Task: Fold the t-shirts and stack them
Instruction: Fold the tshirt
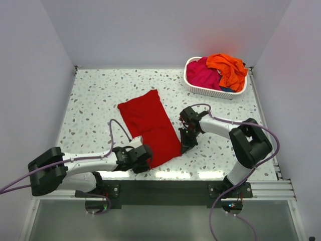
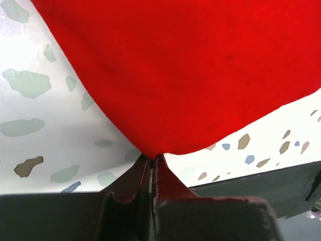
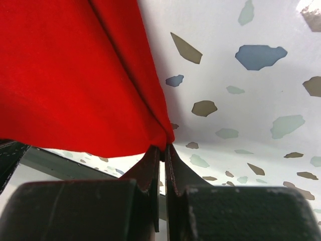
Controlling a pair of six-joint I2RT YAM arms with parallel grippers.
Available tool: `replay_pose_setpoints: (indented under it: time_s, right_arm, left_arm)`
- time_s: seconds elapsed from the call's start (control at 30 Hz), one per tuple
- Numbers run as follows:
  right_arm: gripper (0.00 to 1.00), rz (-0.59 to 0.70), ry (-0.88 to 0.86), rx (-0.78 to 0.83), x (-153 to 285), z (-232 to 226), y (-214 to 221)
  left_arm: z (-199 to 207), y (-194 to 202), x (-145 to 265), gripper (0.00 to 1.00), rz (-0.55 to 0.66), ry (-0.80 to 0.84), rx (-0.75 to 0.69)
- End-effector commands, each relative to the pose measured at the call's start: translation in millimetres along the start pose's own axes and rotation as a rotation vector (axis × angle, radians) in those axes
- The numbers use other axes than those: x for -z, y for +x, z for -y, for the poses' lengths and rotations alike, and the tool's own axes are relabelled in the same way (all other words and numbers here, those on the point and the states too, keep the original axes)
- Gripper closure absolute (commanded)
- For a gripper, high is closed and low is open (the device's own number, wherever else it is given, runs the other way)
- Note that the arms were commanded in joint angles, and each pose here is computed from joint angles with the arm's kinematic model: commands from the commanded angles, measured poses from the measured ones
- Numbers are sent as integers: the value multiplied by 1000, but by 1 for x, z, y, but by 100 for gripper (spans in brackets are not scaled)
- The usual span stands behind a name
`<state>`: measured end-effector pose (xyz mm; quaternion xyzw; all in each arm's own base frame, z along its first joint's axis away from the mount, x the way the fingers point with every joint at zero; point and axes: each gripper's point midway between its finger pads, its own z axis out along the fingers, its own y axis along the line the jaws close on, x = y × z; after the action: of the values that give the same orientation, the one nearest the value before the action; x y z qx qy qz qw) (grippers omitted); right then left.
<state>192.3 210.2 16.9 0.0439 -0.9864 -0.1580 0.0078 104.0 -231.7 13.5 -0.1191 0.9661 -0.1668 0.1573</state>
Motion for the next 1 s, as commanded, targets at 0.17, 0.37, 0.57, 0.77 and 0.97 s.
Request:
replay_pose_setpoints:
  time_s: [0.17,0.37,0.57,0.77,0.97]
  right_arm:
    - [100,58,19,50,26,-1,-5]
    - [100,47,68,87,42,11,9]
    - [100,41,75,101,64,11,20]
    - [100,104,82,114,98,2,11]
    - [100,173,64,125,130,-21,-17]
  left_arm:
    - [-22,4,11,100,10,-29,-4]
    - [-6,18,28,100,-39,52,-31]
    - [30,32,49,100,-62,115,-66]
    - [49,20,80,100,-16,148,20]
    - [58,-13,108,100,107,188,108]
